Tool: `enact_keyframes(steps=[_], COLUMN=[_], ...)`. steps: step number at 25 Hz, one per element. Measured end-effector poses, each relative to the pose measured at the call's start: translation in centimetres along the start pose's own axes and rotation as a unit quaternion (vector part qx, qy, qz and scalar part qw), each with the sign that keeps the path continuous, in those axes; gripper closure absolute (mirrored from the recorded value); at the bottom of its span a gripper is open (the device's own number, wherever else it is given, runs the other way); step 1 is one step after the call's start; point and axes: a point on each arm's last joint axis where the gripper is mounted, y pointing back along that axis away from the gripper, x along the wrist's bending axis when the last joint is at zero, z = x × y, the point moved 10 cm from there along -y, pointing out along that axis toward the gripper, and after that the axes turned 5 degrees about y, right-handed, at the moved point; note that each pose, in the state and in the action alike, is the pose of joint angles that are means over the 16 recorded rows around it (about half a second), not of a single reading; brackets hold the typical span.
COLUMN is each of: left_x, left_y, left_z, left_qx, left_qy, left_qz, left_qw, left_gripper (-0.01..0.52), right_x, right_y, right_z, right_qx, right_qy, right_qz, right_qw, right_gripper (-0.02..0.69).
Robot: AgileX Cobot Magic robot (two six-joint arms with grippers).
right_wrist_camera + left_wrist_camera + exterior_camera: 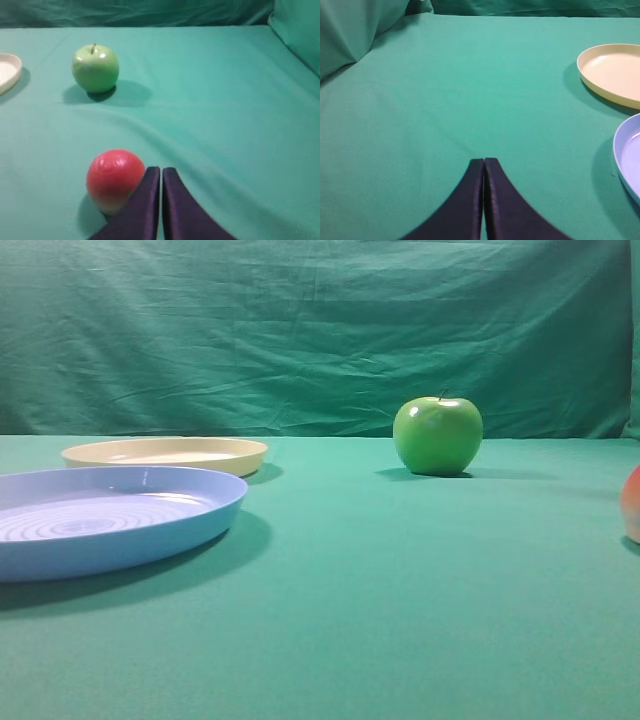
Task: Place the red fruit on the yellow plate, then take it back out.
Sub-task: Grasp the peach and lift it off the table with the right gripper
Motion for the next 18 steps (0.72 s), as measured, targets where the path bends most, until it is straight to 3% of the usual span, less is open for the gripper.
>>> enact_keyframes(steps=[6, 11, 18], left_x=[0.0, 0.0, 0.0], left_y=[0.0, 0.0, 0.0], left_z=[0.0, 0.0, 0.0], left_qx=[0.0, 0.0, 0.0], left_qy=[0.0, 0.0, 0.0], left_qz=[0.0, 0.0, 0.0], left_qw=[1.0, 1.0, 1.0], left_gripper=[0.514, 0.514, 0.514], right_x=[0.6, 1.1, 2.3], right_y=[1.8, 2.0, 0.3], right_z=[3.1, 4.0, 2.6], right_qx=[0.03, 0.105, 0.261], right_qy=[0.012, 0.024, 0.036], right_qz=[0.029, 0.066, 0.14], right_qw=[0.999, 0.992, 0.955], right_gripper=[0.665, 0.665, 0.665])
